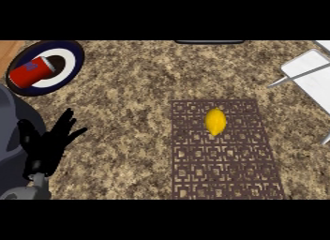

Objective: Pick the cupcake from the placemat and place it in the tiered shelf

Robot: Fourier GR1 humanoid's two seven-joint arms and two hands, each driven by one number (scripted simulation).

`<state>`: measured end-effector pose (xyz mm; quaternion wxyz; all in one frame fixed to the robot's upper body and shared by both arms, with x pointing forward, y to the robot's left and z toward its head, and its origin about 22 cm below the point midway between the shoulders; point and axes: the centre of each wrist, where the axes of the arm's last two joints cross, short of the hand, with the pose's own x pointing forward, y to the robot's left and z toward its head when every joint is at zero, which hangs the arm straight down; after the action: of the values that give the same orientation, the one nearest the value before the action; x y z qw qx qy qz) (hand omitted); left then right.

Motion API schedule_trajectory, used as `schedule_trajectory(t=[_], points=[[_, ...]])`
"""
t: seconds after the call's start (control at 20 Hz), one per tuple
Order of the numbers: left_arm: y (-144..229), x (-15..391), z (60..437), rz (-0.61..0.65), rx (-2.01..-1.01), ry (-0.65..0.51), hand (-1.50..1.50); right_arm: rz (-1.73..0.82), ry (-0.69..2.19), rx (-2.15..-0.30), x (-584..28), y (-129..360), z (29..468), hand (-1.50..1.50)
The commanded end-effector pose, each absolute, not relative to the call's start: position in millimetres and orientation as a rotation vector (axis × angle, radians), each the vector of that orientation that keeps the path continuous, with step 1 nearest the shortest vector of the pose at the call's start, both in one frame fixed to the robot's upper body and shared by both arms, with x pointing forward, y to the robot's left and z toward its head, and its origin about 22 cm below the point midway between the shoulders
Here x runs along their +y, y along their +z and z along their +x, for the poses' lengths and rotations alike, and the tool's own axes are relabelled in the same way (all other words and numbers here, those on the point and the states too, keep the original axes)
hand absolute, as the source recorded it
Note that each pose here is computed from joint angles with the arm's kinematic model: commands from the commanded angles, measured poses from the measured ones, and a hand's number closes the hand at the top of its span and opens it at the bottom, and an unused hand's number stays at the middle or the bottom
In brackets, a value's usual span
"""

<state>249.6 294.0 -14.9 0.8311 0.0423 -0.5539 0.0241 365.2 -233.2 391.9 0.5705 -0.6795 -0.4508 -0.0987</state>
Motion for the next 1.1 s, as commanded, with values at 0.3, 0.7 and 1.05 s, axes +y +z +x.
schedule_trajectory(t=[0.3,0.7,1.05], points=[[-23,298,247,0.096,-1.127,0.056,0.0,-1.511,-0.147,-0.887,-298,397,374,1.5],[-32,293,256,0.102,-1.116,0.039,0.0,-1.533,-0.115,-0.869,-345,366,379,1.5],[-23,279,249,0.092,-1.12,0.041,0.0,-1.57,-0.119,-0.858,-373,345,389,1.5]])
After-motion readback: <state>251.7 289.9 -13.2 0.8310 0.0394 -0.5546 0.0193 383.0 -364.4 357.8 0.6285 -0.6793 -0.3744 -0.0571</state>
